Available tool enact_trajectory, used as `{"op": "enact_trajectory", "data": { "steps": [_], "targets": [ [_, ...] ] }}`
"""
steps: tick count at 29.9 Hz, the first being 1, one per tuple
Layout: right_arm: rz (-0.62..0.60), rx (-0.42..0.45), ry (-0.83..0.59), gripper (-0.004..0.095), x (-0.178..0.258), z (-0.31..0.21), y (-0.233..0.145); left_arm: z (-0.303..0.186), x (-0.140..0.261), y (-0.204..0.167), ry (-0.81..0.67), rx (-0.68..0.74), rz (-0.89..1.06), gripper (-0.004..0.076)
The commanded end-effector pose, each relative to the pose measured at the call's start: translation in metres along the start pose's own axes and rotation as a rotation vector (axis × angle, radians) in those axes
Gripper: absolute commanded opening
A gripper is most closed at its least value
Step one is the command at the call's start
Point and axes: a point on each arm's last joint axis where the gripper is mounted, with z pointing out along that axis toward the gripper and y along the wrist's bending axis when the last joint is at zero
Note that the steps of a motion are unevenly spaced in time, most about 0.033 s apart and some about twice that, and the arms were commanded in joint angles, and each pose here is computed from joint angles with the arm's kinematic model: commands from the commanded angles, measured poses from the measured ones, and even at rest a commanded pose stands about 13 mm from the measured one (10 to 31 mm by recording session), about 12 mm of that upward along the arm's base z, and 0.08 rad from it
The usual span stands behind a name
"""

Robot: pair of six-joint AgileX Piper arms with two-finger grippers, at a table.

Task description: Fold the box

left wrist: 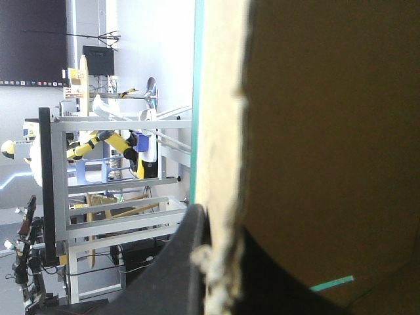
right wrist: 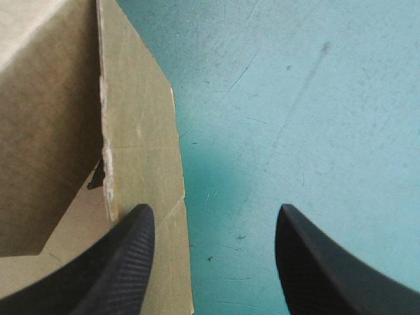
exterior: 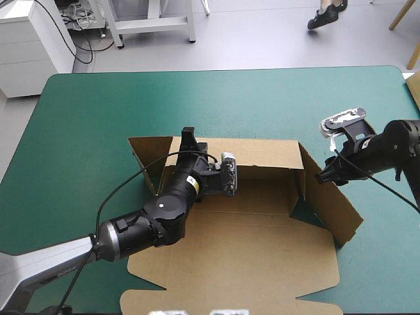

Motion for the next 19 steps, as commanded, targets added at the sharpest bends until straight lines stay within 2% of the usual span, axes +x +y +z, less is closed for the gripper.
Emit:
{"op": "enact_trajectory", "data": {
  "steps": [1, 4, 12, 19],
  "targets": [
    [0.012, 0.007, -0.083, 0.0506, 0.001, -0.019, 0.004, -0.008, -0.009, 0.004, -0.084, 0.009, -0.041, -0.0008],
    [0.014, 0.005, -0.089, 0.0506, 0.007, -0.022, 0.007, -0.008, -0.009, 0.004, -0.084, 0.009, -0.041, -0.0008],
    [-0.001, -0.069, -0.061, 0.0506, 0.037, -0.013, 0.024, -0.008, -0.009, 0.004, -0.084, 0.009, -0.041, -0.0008],
    [-0.004, -0.059, -0.173, 0.0506, 0.047, -0.039, 0.034, -0.008, -0.009, 0.004, -0.084, 0.009, -0.041, -0.0008]
  ]
}}
